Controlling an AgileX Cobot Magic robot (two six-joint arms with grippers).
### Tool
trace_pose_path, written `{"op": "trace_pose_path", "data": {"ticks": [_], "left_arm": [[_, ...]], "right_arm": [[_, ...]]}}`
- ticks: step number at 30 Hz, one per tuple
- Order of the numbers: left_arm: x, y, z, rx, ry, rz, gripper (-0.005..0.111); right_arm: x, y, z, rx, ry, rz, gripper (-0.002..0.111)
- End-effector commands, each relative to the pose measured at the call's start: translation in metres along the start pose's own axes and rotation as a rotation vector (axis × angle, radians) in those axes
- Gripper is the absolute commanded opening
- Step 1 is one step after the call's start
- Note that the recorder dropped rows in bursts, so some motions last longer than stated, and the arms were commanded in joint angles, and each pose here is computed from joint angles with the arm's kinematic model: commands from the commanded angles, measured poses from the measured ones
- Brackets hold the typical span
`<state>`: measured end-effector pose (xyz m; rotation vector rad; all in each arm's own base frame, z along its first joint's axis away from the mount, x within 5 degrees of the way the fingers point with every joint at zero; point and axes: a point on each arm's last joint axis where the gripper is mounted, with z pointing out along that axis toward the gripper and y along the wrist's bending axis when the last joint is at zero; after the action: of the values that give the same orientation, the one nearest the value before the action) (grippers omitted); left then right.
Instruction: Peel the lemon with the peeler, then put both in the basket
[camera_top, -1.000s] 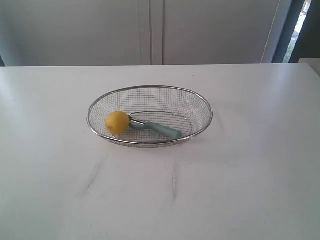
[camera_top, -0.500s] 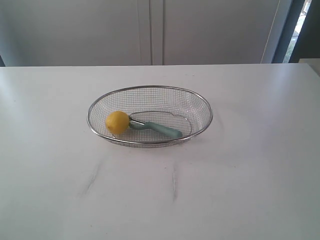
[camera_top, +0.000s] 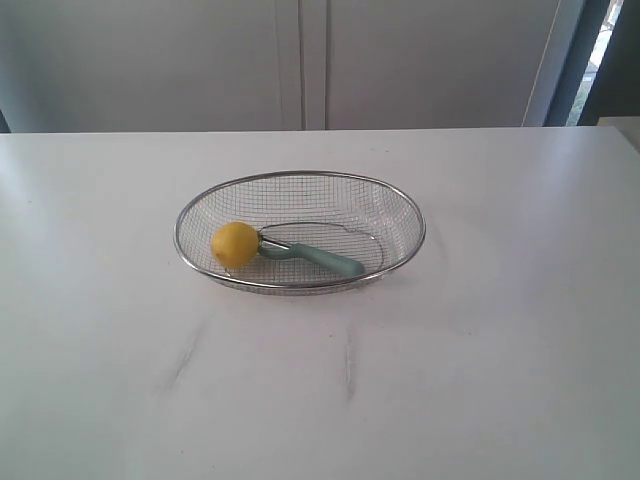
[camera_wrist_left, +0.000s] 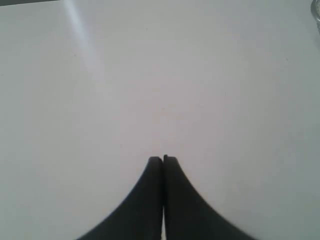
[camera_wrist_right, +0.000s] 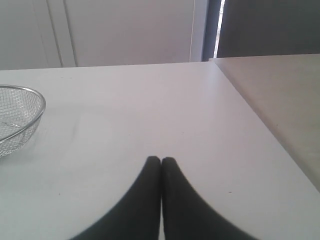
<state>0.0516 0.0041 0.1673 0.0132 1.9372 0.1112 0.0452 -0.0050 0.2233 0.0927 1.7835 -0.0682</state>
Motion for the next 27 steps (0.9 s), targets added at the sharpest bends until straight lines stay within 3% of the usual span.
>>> {"op": "trace_pose_path", "data": {"ticks": [1,7,27], "left_arm": [[0.001,0.0,0.0,-0.002,-0.003,0.0,0.0],[0.001,0.0,0.0,-0.002,-0.003,0.0,0.0],[0.001,0.0,0.0,-0.002,-0.003,0.0,0.0]], "right_arm": [[0.005,0.0,0.002,0.003,0.0,-0.015,0.0],[0.009,0.003,0.004,-0.067,0.01,-0.045,0.0],[0.039,0.004,0.017,-0.07,0.044,-0.048,0.0]]}}
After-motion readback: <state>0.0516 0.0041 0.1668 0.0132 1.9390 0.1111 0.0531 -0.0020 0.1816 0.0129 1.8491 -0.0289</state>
